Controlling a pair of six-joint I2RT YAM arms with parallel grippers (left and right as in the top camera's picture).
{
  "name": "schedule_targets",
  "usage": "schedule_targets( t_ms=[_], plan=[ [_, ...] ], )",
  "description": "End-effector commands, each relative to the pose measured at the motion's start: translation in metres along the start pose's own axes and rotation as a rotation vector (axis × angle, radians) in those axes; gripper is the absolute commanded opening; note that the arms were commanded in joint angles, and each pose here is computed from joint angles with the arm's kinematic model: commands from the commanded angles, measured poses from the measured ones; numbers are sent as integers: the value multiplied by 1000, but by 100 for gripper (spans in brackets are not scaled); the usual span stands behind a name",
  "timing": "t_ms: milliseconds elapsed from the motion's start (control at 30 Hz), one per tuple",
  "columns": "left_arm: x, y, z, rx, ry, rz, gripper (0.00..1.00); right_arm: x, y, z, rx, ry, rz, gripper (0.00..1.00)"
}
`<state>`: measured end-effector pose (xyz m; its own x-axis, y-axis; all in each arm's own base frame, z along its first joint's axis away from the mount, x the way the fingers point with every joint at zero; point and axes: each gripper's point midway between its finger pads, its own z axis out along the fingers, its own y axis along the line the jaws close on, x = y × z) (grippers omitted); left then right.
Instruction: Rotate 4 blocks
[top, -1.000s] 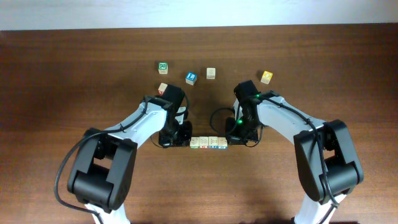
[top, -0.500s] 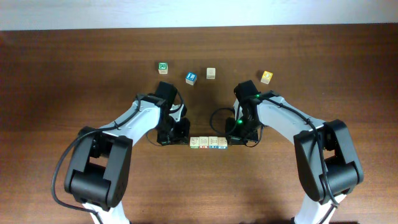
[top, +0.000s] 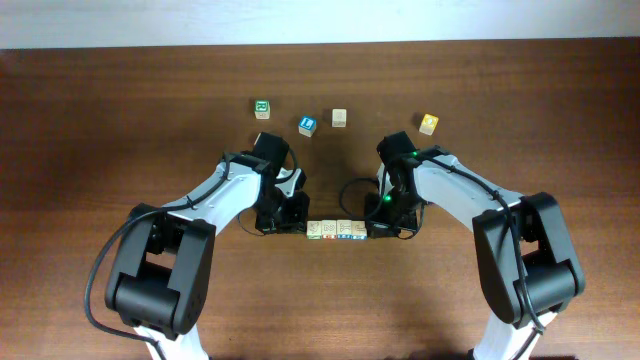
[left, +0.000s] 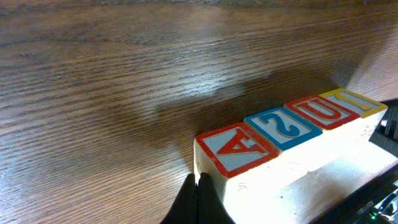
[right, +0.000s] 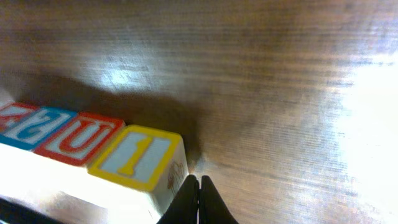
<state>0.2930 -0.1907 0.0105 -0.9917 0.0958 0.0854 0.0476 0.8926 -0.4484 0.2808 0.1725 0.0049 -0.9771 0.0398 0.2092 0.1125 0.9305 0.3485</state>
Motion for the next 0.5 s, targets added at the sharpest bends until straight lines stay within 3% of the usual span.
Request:
schedule_targets(
  t_ms=[0,200,467],
  plan=[
    [-4,-10,-8,26,-24,40,0,2,-6,-3,-40,27,3,4],
    [-4,-10,-8,26,-24,40,0,-11,-21,-28,-209,12,-11,4],
    [-4,-10,-8,26,-24,40,0,-5,-8,-8,-331,7,1,4]
  ],
)
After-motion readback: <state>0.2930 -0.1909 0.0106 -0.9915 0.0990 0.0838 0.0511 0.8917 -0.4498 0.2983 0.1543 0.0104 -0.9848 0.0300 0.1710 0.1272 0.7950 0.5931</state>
